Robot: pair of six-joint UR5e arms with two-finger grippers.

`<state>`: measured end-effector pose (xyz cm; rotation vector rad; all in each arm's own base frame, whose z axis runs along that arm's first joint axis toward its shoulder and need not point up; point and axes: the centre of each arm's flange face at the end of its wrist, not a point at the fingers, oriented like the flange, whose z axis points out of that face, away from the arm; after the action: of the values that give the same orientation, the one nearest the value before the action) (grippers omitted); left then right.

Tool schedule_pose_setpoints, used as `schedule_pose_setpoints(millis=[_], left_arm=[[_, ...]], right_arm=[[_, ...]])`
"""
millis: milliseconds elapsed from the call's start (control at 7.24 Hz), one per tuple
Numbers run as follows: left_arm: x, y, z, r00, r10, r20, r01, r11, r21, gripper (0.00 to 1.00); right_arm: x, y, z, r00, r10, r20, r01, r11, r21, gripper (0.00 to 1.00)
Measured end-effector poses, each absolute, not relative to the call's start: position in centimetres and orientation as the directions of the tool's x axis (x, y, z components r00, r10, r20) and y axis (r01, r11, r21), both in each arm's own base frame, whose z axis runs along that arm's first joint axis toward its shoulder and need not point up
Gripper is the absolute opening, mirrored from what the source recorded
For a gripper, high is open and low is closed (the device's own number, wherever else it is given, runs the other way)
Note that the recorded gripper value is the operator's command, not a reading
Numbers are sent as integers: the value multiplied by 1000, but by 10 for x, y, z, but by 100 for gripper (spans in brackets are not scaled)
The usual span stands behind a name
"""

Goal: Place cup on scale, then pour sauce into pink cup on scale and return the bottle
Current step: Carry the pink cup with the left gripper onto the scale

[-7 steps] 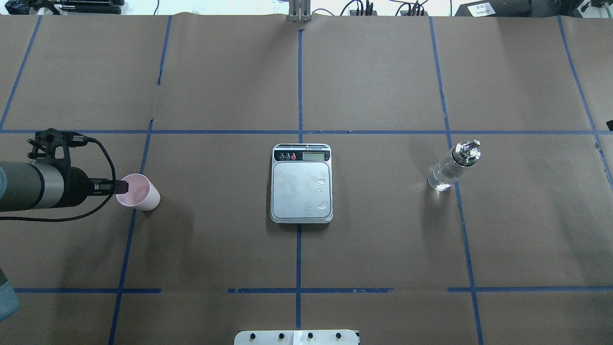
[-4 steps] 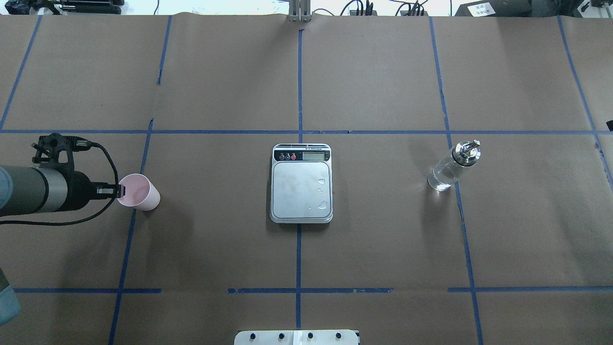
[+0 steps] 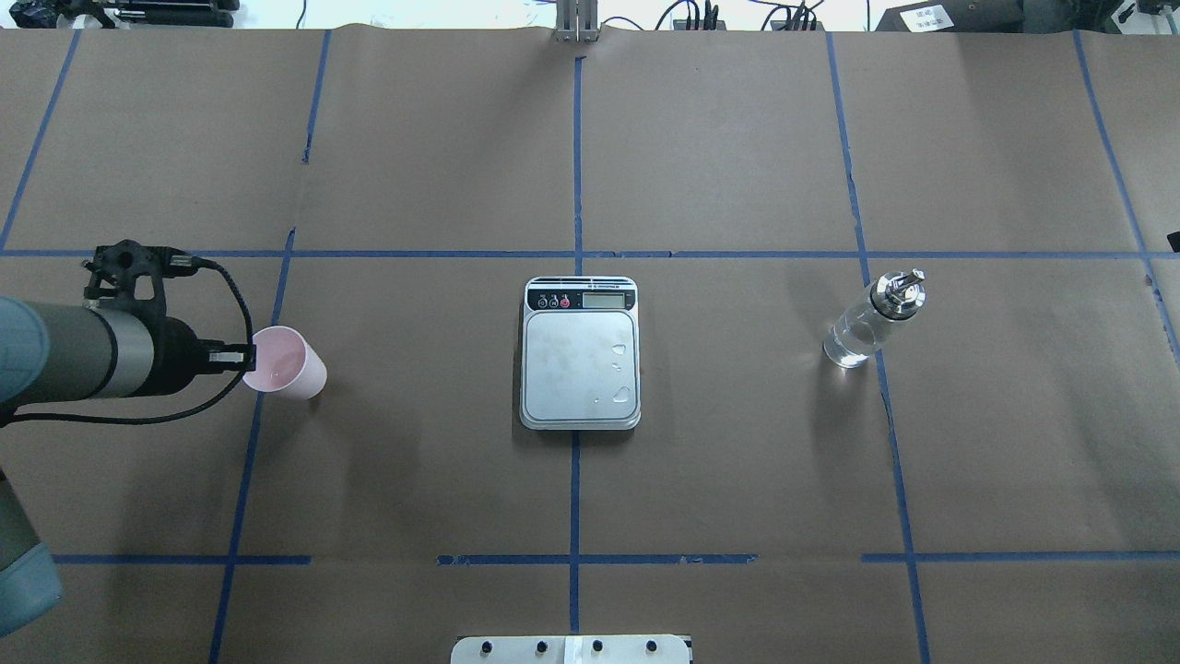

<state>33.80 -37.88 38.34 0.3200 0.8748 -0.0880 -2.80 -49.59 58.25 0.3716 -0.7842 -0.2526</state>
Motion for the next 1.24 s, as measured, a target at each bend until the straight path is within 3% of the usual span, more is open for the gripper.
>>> schedule_pose_setpoints(millis=[691,1244], left_arm=[[488,-402,158,611,-83,-787,223,972,71,0],[548,-402,121,611,-135,-780,227,974,10,0]], right_arm=[[-28,-496,582,683,-356,638,83,906,416,100],[-29,-496,582,683,-356,638,83,906,416,100]])
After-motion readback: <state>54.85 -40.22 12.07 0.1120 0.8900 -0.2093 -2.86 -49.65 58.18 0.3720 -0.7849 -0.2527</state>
